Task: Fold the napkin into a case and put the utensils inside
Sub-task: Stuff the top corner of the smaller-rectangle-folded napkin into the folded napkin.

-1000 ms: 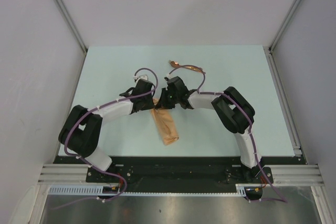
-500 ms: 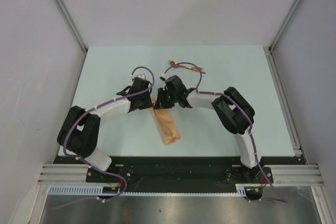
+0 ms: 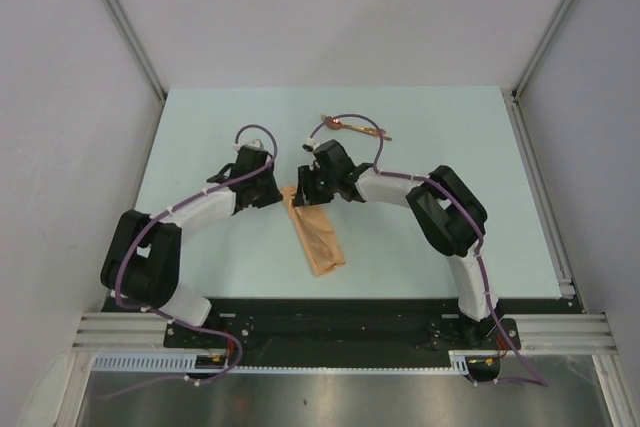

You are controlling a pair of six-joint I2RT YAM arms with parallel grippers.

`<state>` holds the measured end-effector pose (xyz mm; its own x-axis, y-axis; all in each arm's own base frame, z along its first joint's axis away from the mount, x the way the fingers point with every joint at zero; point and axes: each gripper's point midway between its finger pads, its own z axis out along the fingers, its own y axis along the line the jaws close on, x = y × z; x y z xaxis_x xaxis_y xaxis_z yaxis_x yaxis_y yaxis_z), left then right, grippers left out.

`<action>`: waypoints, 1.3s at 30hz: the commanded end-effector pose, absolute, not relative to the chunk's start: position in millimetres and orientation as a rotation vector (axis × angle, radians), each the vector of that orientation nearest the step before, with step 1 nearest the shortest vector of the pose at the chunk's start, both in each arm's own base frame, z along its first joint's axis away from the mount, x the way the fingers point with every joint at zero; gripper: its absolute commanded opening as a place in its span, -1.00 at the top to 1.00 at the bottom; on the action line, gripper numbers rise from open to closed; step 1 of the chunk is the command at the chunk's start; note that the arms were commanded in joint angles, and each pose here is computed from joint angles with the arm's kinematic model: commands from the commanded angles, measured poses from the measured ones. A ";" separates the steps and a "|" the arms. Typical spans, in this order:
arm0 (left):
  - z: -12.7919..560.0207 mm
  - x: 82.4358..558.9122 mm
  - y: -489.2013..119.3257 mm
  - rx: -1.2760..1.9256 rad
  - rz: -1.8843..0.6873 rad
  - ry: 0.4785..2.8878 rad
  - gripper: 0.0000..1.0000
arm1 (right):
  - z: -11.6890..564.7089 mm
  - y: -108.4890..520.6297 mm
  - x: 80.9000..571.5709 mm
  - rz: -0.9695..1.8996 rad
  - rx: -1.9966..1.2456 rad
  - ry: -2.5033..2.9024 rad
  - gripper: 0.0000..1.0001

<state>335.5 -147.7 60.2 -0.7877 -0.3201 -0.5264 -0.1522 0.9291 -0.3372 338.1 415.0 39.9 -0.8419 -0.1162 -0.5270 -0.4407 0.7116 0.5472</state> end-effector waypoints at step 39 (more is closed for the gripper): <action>46.6 365.4 -176.6 -0.139 -0.155 2.524 0.80 | 65.0 408.1 340.0 0.925 -0.418 2.450 1.00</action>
<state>351.5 -182.5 36.5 -0.8392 -0.1608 -0.5196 -0.0619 0.9773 -0.2024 340.7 405.7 39.3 -0.8481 -0.1316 -0.5132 -0.4262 0.7450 0.5132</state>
